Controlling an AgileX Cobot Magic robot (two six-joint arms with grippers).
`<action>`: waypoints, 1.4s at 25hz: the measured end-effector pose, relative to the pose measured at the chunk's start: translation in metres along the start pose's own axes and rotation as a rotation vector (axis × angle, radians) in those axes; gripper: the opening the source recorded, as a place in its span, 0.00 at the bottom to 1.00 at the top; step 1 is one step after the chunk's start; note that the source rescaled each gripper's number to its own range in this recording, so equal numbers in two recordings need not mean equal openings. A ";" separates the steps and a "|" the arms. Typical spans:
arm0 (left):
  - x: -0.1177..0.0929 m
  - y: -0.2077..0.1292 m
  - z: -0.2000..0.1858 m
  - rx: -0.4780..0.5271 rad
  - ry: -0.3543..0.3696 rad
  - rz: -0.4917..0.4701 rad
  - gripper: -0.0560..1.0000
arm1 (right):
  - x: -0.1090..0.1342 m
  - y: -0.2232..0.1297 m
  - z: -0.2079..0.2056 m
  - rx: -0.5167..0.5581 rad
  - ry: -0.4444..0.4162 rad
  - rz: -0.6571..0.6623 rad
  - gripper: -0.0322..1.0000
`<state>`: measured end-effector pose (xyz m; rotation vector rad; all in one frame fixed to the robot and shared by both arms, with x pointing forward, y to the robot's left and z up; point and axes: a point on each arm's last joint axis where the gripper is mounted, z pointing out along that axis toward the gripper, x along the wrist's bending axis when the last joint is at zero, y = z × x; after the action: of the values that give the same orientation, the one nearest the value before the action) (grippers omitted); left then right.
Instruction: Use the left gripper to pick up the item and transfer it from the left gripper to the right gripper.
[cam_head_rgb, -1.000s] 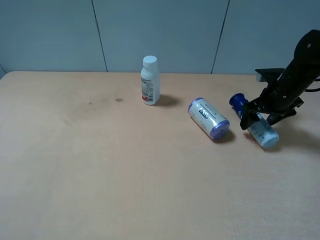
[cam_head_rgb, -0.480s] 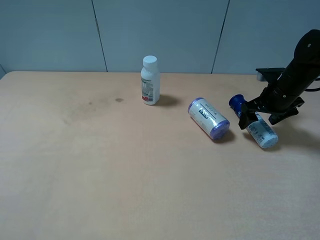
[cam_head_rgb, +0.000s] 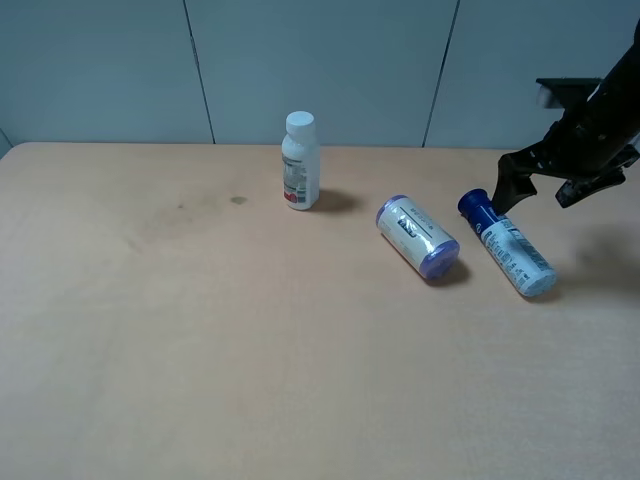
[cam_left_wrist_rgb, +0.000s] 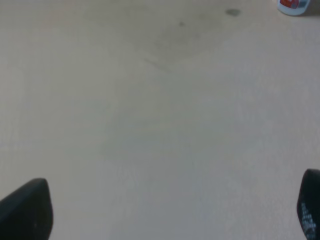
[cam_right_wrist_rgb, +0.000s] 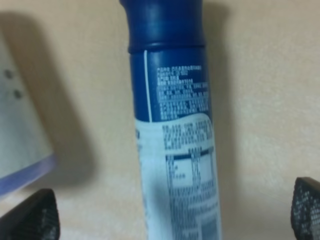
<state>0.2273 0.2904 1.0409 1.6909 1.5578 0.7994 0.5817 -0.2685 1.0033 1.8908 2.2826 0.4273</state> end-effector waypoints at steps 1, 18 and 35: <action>0.000 0.000 0.000 0.000 0.000 0.000 0.96 | 0.001 -0.001 -0.009 -0.010 0.000 -0.001 0.98; 0.000 0.000 0.000 0.000 0.000 0.000 0.96 | 0.025 -0.057 -0.155 -0.220 -0.005 -0.019 1.00; 0.000 0.000 0.000 0.000 0.000 0.000 0.96 | 0.042 -0.198 -0.167 -0.245 0.003 0.011 1.00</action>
<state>0.2274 0.2904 1.0409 1.6907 1.5576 0.7996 0.3398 -0.2806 1.1040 1.7828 2.1105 0.6770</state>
